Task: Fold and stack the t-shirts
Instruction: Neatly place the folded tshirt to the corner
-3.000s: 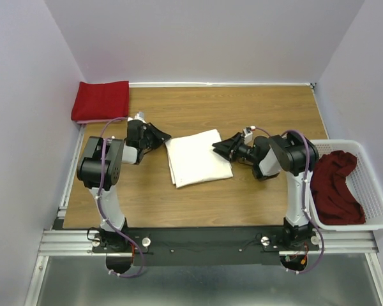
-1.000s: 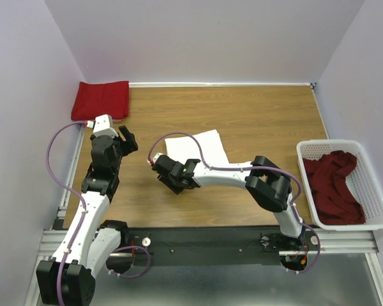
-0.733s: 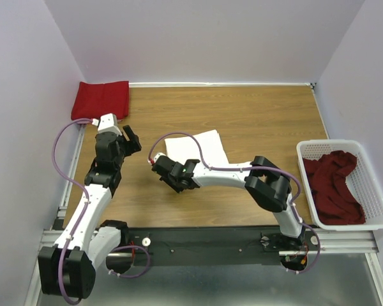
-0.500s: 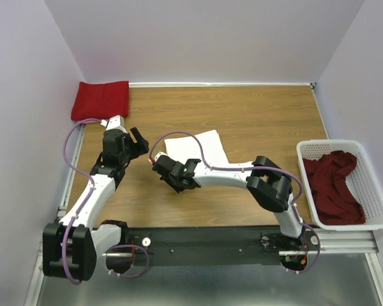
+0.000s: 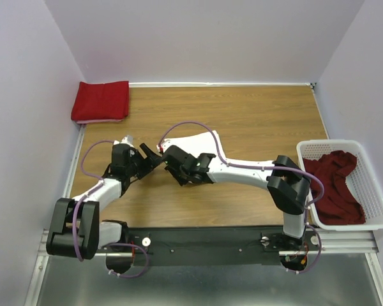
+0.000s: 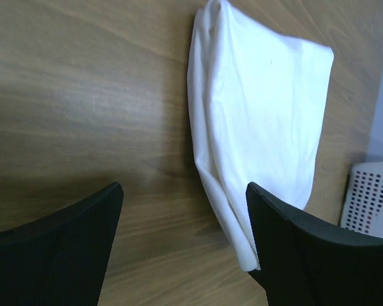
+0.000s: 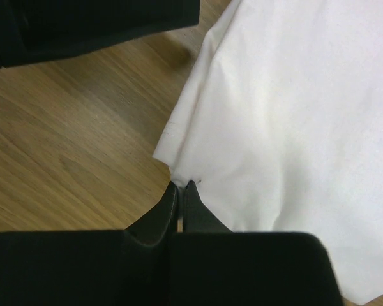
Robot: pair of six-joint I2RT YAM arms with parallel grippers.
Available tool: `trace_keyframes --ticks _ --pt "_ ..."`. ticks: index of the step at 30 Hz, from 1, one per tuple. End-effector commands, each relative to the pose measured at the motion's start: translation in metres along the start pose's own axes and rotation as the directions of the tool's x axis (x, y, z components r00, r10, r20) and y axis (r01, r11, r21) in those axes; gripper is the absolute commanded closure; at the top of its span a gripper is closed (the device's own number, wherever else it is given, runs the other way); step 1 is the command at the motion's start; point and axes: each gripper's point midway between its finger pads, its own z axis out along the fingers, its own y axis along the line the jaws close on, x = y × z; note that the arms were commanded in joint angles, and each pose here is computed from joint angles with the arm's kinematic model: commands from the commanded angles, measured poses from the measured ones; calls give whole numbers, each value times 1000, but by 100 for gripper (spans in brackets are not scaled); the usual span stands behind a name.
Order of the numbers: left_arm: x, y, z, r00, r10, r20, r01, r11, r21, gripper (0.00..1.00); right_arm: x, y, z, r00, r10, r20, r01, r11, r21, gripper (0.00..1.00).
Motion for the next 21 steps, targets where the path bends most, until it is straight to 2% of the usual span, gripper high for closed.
trace_keyframes --ticks 1,9,17,20,21 --pt "8 -25 4 996 -72 -44 77 989 129 14 -6 5 -5 998 43 39 -41 998 -40 99" --pt "22 -39 19 989 -125 -73 135 978 161 14 -9 7 -4 997 49 51 -46 997 -61 99" --pt "53 -38 46 974 -145 -172 166 979 116 13 -16 4 -11 995 65 75 -60 996 -64 99" --pt "57 -30 49 971 -169 -171 188 977 97 20 -17 2 -12 994 70 79 -65 996 -63 99" --pt "57 -27 51 972 -168 -161 184 979 89 25 -16 3 -13 995 67 78 -62 996 -70 99"
